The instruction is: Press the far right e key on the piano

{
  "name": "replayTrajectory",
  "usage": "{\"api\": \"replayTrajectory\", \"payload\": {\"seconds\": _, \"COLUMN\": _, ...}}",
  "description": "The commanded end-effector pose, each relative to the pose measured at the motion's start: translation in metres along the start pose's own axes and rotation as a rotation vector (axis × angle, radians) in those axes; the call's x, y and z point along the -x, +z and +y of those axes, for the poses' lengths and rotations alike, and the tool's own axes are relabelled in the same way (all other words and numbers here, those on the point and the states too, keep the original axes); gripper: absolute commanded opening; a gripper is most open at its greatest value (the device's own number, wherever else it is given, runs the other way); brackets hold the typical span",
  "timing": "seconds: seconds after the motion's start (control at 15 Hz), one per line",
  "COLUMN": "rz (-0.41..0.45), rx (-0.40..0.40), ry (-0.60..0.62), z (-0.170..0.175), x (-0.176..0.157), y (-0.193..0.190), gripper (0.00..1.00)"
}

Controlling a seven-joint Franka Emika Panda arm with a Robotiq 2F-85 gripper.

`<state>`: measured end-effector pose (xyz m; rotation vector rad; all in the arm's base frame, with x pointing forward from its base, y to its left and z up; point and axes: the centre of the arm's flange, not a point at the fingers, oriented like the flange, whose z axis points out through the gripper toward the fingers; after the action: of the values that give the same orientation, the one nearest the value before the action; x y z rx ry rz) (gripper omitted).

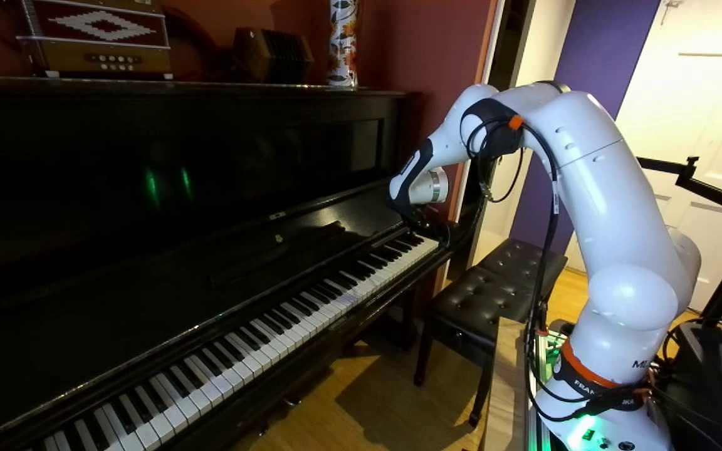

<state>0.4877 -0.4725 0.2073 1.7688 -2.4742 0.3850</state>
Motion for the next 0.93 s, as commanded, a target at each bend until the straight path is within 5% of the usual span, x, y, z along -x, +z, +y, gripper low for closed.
{"api": "replayTrajectory", "payload": {"seconds": 0.0, "rz": 0.052, "rx": 0.023, "ry": 0.024, "z": -0.002, "x": -0.005, "y": 0.019, "gripper": 0.00}}
{"api": "replayTrajectory", "payload": {"seconds": 0.87, "rz": 0.133, "rx": 0.060, "ry": 0.063, "z": 0.003, "x": -0.006, "y": 0.069, "gripper": 0.00}}
